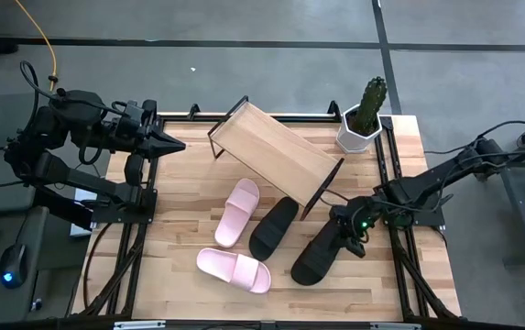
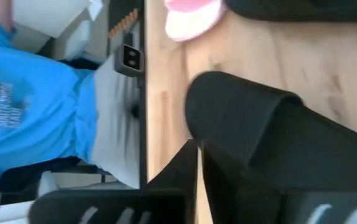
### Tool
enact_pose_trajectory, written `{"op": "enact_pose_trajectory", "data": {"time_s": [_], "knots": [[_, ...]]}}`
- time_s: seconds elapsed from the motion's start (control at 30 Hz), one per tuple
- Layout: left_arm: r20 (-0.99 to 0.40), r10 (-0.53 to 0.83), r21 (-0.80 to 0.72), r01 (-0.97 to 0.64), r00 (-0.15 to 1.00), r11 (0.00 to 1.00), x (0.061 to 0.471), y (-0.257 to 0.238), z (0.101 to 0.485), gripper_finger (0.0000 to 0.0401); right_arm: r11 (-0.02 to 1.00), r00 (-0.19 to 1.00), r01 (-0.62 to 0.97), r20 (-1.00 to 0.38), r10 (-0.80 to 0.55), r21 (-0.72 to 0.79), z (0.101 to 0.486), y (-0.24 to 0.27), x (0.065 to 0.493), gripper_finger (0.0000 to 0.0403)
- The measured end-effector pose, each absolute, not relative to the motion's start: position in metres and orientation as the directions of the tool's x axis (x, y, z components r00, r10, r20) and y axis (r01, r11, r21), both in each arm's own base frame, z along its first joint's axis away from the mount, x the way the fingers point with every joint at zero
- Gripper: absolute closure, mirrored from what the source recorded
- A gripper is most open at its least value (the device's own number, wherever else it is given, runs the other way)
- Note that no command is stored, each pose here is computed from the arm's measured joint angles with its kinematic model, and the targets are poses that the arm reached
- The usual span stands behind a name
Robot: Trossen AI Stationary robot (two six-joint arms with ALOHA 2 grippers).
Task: Pick and place slides into the shelf
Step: Put the right black slipper on the shelf
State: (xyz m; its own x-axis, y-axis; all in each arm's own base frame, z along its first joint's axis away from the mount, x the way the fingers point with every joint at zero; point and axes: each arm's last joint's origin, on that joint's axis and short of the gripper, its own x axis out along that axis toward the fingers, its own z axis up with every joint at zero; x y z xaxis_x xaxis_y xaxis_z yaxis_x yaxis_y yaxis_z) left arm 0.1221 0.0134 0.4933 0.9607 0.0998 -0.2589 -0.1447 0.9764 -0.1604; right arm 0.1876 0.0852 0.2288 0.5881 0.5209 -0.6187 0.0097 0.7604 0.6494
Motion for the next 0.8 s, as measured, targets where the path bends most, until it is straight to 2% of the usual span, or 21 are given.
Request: {"op": "enact_pose_trajectory", "data": {"time_s": [0.3,0.43,0.57,0.8], "knots": [[-0.259,0.1,-0.161,-0.145,0.961,0.976,0.122,0.013,0.493,0.04,0.807,0.632,0.056,-0.647,0.427,0.587,0.227,0.092,0.184,0.0287],[-0.26,0.1,-0.161,-0.145,0.961,0.976,0.122,0.013,0.493,0.04,0.813,0.632,0.091,-0.665,0.399,0.575,0.225,0.094,0.182,0.0258],[-0.261,0.1,-0.161,-0.145,0.96,0.976,0.122,0.013,0.493,0.04,0.815,0.621,0.113,-0.68,0.389,0.569,0.222,0.098,0.182,0.0244],[-0.261,0.1,-0.161,-0.145,0.96,0.976,0.122,0.013,0.493,0.04,0.837,0.572,0.155,-0.738,0.356,0.524,0.206,0.107,0.188,0.0242]]}}
